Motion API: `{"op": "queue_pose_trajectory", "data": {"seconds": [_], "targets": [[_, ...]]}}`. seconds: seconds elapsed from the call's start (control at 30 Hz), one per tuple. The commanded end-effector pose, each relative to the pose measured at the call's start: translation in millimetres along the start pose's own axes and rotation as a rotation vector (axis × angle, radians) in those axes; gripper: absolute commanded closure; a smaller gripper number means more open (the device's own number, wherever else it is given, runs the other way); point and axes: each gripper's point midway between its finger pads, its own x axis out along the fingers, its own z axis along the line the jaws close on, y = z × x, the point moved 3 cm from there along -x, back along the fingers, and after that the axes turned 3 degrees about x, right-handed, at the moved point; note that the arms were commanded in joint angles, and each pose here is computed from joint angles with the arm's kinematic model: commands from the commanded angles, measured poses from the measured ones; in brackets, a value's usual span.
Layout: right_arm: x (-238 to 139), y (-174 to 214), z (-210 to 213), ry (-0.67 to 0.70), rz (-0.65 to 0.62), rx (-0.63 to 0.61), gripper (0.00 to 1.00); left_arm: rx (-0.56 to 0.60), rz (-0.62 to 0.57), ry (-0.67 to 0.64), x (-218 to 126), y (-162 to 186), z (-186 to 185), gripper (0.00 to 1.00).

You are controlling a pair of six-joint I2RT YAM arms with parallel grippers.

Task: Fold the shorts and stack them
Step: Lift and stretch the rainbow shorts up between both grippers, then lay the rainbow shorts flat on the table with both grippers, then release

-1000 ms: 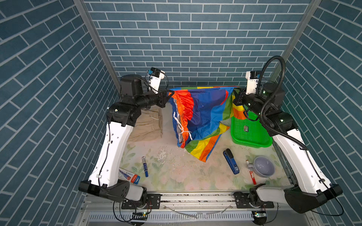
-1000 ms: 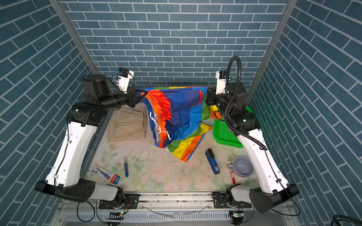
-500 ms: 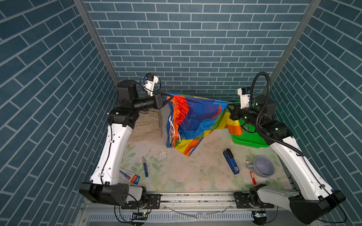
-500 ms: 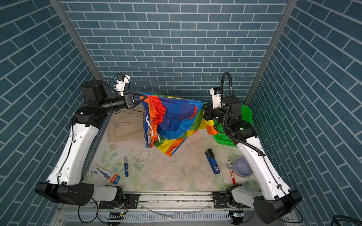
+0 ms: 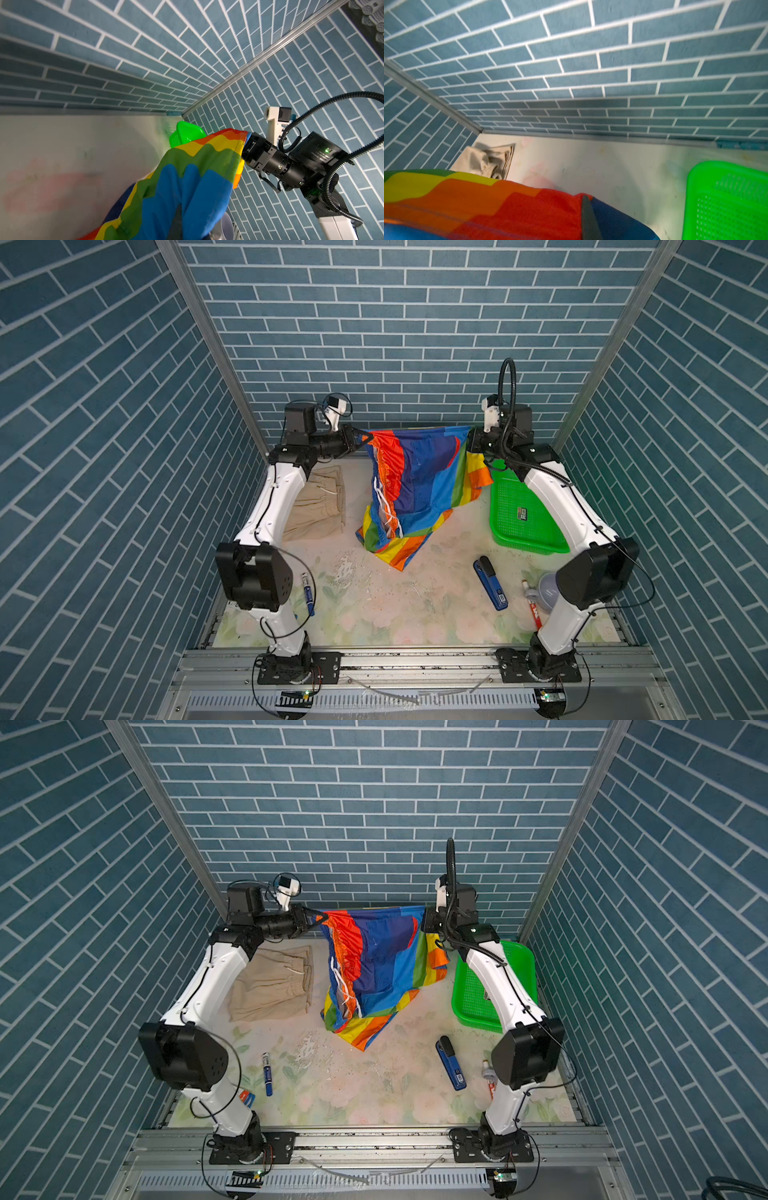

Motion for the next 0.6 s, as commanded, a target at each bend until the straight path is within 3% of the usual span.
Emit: {"op": "queue_pose_trajectory", "data": {"seconds": [0.0, 0.13, 0.33, 0.43, 0.57], "targets": [[-38, -95, -43, 0.215, -0.272, -0.040, 1.00, 0.052, -0.153, 0.038, -21, -75, -23, 1.00], [-62, -149, -36, 0.265, -0.454, -0.089, 1.00, 0.080, -0.290, 0.111, -31, -114, -40, 1.00], [-150, -209, -19, 0.317, -0.807, -0.110, 1.00, 0.108, -0.463, 0.245, -78, -160, -68, 1.00], [-196, -203, -11, 0.297, -0.922, -0.114, 1.00, 0.131, -0.472, 0.297, -96, -162, -79, 1.00], [-208, -130, -2, 0.255, -0.866, -0.165, 1.00, 0.076, -0.389, 0.335, -87, -136, -60, 1.00]]}}
